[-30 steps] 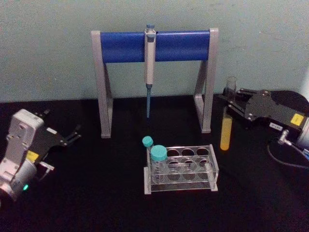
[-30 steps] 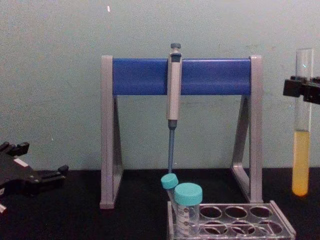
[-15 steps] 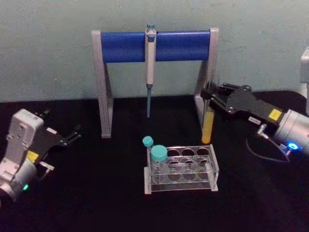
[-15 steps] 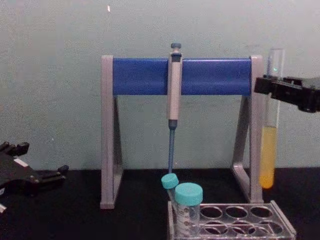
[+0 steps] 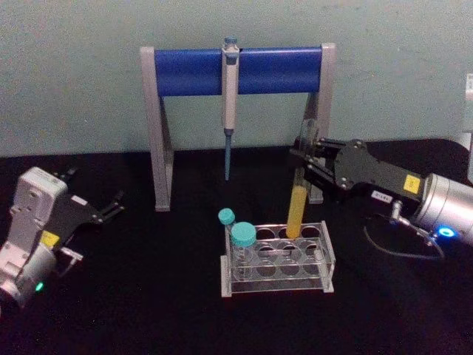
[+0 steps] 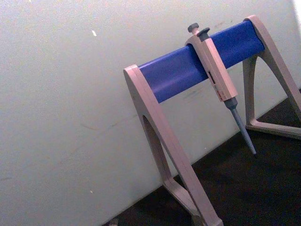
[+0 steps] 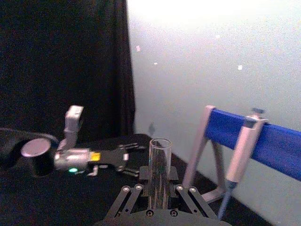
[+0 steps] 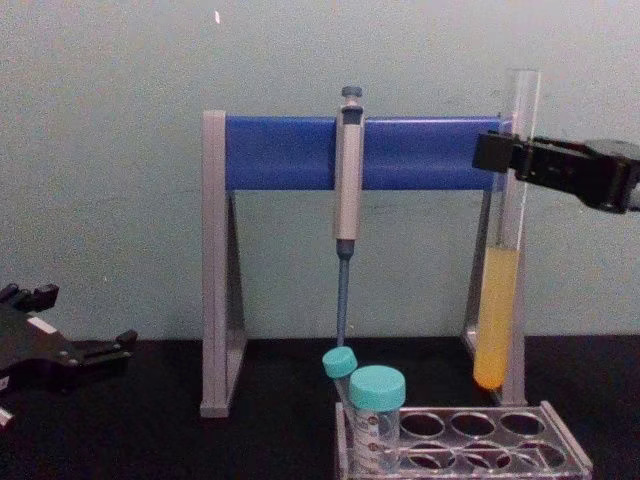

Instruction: Pick up the test tube from the test tube rack, shake it, then place it back into the test tube rack.

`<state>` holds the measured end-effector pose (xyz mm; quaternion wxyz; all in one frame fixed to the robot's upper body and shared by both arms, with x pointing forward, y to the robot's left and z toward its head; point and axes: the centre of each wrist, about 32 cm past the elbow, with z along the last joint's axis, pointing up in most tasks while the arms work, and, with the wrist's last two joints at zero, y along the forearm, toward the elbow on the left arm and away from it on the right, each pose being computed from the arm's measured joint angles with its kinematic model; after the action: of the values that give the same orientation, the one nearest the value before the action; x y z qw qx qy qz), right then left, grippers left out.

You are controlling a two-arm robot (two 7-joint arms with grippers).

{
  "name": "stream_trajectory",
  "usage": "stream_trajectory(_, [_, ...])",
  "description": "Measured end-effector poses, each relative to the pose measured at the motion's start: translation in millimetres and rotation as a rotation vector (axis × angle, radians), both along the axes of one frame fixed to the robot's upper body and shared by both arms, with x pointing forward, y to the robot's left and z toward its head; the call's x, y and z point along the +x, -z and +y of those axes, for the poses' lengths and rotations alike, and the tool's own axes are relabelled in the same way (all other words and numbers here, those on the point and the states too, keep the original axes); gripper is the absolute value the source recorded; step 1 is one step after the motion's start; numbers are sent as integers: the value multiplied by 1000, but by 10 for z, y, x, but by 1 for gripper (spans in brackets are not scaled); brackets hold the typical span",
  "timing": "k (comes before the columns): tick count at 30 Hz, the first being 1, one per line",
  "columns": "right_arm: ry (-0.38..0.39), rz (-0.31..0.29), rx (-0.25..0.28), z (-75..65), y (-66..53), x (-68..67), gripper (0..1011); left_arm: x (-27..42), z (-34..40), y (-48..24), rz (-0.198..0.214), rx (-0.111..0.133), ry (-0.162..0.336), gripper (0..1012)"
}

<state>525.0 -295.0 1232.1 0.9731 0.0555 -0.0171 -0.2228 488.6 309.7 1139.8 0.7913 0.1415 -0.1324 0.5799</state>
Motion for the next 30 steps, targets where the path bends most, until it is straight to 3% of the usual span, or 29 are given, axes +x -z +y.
stream_trajectory(9, [-30,27,-84,-153,-54,-122,237,0,0,0,0,0,0,1001])
stream_trajectory(15, [88,14,-174,-306,-138,-209,237,0,0,0,0,0,0,1001])
stream_trajectory(18, [131,3,-192,-320,-161,-222,237,0,0,0,0,0,0,1001])
stream_trajectory(21, [168,-7,-191,-316,-169,-215,237,0,0,0,0,0,0,1001])
stream_trajectory(30, [199,-27,-80,-220,-77,-127,237,0,0,0,0,0,0,1001])
